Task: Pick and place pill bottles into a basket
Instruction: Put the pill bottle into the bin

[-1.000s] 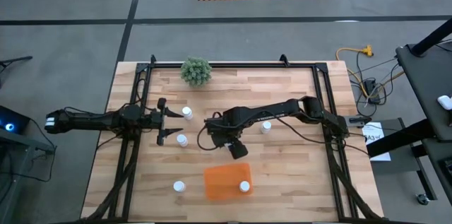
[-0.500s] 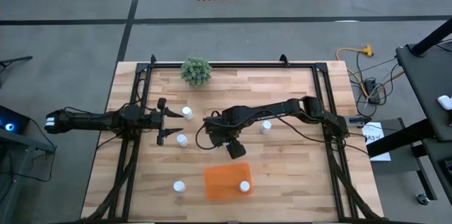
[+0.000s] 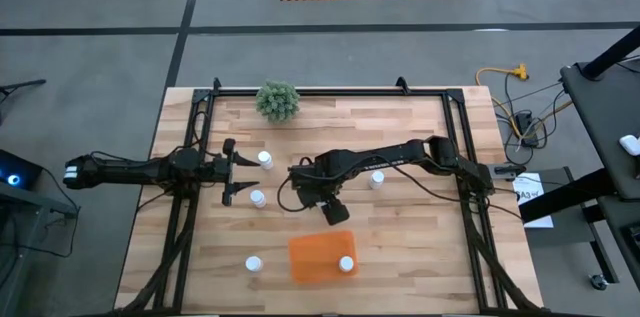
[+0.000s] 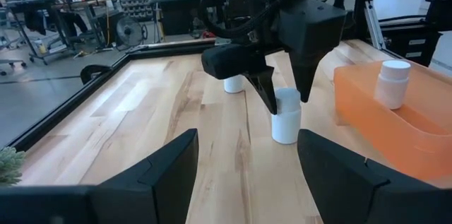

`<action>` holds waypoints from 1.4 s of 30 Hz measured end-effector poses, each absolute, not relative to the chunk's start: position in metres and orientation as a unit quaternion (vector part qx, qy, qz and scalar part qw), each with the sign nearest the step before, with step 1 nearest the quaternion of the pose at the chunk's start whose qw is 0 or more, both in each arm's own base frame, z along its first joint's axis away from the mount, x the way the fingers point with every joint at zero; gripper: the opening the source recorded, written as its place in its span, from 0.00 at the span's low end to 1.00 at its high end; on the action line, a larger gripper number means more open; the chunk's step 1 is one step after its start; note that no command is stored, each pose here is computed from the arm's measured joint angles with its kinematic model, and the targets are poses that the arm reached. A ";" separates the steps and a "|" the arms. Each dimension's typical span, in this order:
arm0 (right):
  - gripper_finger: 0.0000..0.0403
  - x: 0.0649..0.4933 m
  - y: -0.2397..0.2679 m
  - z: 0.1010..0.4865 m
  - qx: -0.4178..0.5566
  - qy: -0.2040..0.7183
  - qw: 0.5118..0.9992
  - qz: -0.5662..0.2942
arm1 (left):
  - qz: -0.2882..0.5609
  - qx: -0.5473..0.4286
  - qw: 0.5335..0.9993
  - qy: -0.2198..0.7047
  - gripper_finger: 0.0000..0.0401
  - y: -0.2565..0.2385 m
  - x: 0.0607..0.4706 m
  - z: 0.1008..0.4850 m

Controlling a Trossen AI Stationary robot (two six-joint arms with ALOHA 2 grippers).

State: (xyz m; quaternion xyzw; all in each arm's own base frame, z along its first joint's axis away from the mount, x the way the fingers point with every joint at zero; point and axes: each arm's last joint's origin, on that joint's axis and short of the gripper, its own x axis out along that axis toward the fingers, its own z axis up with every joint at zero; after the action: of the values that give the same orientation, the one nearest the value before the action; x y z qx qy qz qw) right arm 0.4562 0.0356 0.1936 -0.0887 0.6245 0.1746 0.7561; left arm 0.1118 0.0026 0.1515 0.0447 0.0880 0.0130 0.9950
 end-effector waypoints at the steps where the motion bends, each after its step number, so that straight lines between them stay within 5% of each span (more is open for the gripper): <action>1: 0.54 0.456 0.035 0.193 -0.088 0.627 0.754 0.175 | 0.013 0.045 0.995 0.088 0.56 0.003 0.112 0.152; 16: 0.37 0.456 0.035 0.194 -0.089 0.626 0.755 0.175 | 0.013 0.045 0.995 0.088 0.56 0.003 0.112 0.152; 31: 0.37 0.454 0.035 0.198 -0.087 0.634 0.749 0.175 | 0.013 0.045 0.995 0.088 0.56 0.003 0.112 0.152; 42: 0.38 0.456 0.036 0.239 -0.083 0.621 0.761 0.167 | 0.013 0.045 0.995 0.088 0.56 0.002 0.112 0.151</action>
State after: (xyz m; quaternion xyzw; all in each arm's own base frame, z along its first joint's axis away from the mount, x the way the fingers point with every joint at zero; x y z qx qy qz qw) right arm 0.4563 0.0363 0.2393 -0.0835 0.6208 0.1674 0.7613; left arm 0.1119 0.0025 0.1515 0.0447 0.0883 0.0126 0.9950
